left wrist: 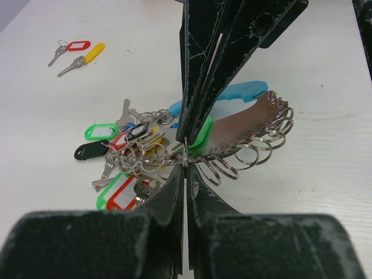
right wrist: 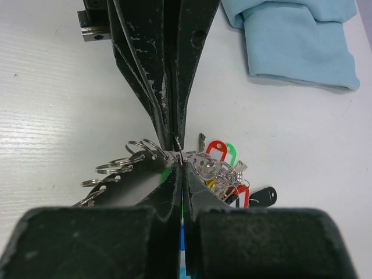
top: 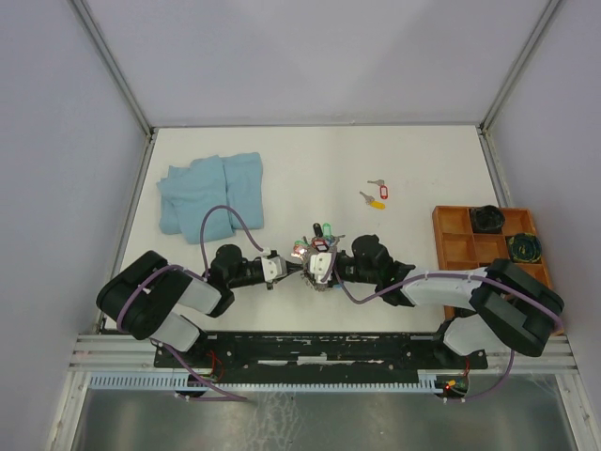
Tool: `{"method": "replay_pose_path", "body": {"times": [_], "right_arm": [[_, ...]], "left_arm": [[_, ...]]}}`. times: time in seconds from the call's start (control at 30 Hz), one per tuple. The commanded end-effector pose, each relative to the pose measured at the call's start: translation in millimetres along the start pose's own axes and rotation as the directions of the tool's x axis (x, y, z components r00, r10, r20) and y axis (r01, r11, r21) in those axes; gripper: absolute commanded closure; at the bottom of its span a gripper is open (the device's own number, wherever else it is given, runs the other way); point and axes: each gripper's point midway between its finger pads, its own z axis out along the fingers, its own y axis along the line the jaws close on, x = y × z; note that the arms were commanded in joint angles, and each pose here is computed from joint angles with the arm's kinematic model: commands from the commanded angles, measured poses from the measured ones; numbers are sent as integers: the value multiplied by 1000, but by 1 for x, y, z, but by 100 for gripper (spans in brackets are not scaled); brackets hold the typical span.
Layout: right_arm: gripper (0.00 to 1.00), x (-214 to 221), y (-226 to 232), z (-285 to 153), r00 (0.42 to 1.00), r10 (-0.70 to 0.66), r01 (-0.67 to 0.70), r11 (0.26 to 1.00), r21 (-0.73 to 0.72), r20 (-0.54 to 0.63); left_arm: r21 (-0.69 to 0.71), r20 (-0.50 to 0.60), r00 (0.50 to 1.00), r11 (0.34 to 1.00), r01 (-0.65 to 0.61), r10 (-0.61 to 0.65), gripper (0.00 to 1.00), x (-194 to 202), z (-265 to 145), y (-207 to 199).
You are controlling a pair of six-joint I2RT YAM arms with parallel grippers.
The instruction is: Put the keys on the keyring
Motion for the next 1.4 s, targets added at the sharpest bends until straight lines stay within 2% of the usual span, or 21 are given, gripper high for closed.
{"method": "replay_pose_path", "body": {"times": [0.0,0.37,0.7,1.03,1.37], "right_arm": [[99,-43,-12,5,986,-34,29,999,32,164],[99,-44,-15,-3,988,-56,49,997,51,144],[99,-40,-9,-2,993,-50,51,999,-9,103],[100,-12,2,0,997,-82,82,996,-37,18],[99,-1,7,2,999,-50,50,999,-21,16]], "left_arm": [[0,56,998,1000,-3,3,97,-19,8,8],[-12,20,1000,1000,24,-24,97,-13,9,12],[-16,-24,999,999,42,-42,97,-7,10,14],[-47,106,988,992,119,-113,97,-33,7,16],[-48,254,955,984,169,-152,97,-57,4,14]]}}
